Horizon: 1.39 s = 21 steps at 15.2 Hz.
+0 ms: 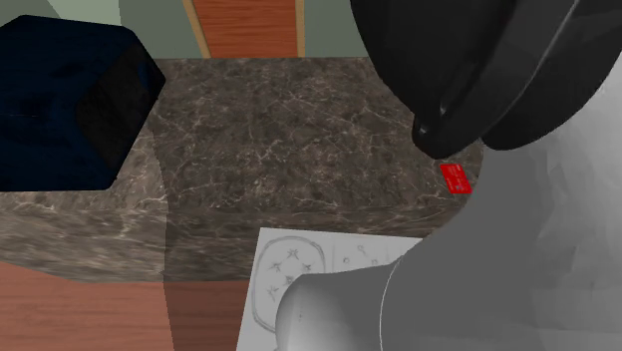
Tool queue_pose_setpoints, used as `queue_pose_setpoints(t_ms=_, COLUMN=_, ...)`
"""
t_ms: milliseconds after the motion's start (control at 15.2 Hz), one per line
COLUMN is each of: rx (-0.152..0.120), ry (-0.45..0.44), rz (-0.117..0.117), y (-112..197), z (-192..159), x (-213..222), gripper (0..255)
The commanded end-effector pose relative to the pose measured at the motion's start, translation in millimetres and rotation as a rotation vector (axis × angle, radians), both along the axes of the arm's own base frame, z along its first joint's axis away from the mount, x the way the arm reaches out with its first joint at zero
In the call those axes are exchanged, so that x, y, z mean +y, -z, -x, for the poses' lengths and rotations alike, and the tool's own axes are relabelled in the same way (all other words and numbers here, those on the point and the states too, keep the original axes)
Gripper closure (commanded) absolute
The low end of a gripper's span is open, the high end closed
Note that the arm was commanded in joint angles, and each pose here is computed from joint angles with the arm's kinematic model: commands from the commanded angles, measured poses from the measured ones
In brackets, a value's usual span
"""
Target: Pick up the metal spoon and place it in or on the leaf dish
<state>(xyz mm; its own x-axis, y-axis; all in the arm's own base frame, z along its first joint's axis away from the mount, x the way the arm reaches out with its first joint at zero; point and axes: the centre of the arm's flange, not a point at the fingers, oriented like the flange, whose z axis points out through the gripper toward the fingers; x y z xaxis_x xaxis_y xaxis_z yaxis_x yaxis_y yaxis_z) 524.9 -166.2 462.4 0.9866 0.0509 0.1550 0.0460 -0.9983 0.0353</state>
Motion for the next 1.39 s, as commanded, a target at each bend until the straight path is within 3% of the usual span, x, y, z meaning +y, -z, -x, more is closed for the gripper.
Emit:
queue_pose_setpoints(t_ms=0, rx=0.000, ry=-0.001, rz=0.001, y=0.4, z=-15.0, x=-24.3, gripper=255)
queue_pose_setpoints(t_ms=330, rx=0.000, ry=-0.001, rz=0.001, y=-0.9, z=-55.8, x=-79.0, gripper=255)
queue_pose_setpoints(t_ms=1320, rx=0.000, ry=-0.001, rz=0.001, y=78.2, z=-55.8, x=-79.0, gripper=255)
